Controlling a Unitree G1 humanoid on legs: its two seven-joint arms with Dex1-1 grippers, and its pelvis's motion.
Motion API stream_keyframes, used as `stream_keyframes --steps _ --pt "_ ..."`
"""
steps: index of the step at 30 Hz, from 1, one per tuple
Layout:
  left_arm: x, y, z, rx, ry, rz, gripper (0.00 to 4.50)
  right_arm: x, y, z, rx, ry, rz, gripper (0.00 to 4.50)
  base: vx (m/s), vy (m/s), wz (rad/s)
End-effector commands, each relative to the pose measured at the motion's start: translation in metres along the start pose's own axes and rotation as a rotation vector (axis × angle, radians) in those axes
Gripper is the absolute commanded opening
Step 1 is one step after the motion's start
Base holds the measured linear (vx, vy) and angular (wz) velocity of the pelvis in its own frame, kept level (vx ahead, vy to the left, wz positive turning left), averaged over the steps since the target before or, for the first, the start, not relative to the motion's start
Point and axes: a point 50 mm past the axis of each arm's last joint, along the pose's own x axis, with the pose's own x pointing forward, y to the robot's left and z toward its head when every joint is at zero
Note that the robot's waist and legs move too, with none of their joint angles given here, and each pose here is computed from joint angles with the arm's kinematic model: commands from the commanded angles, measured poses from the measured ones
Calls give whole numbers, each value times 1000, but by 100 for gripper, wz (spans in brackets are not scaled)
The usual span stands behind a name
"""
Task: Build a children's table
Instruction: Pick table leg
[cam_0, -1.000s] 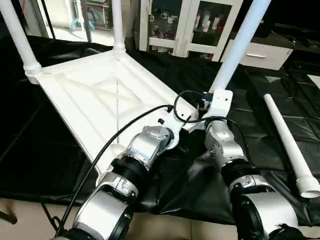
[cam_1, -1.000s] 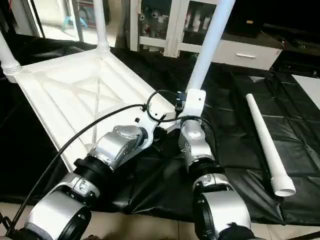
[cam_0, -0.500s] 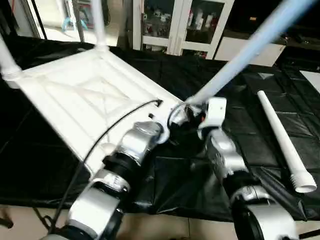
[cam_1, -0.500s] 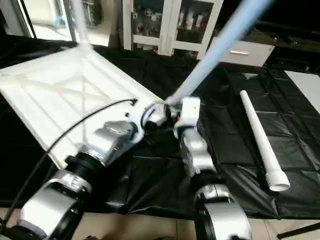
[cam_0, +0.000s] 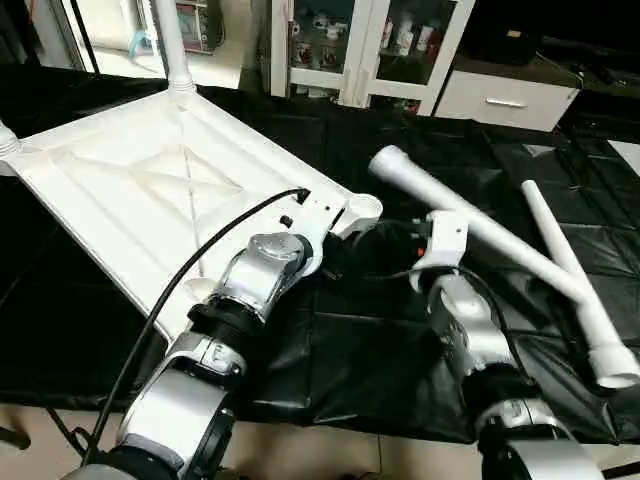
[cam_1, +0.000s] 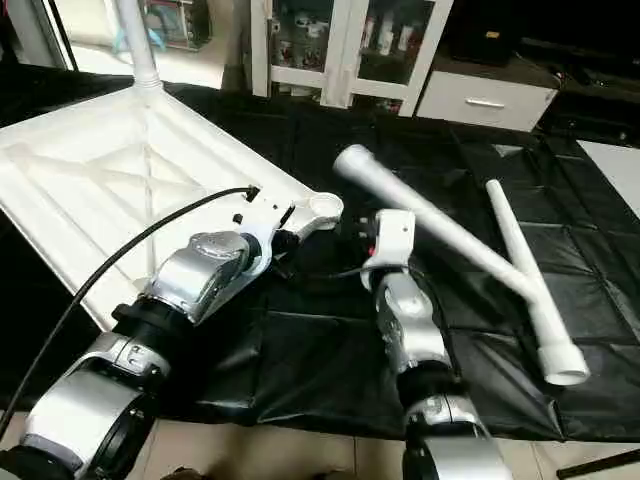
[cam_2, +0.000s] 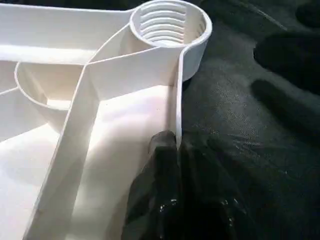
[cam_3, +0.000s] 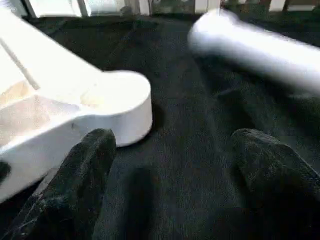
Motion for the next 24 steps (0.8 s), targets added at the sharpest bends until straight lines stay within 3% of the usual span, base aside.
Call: stream_keyframes --steps 1,10,14,24 --pt "-5 -2 15 53 -121 -41 0 -1 -1 4 -11 -9 3 400 0 0 0" --pt "-18 -2 -8 280 -112 -269 0 -6 3 10 -21 -50 25 400 0 0 0" --pt "-36 -17 -31 507 -94 -562 0 -9 2 11 -42 -59 33 400 0 0 0" --pt "-47 -25 -42 554 -100 -694 0 -9 3 17 -52 -71 37 400 0 0 0"
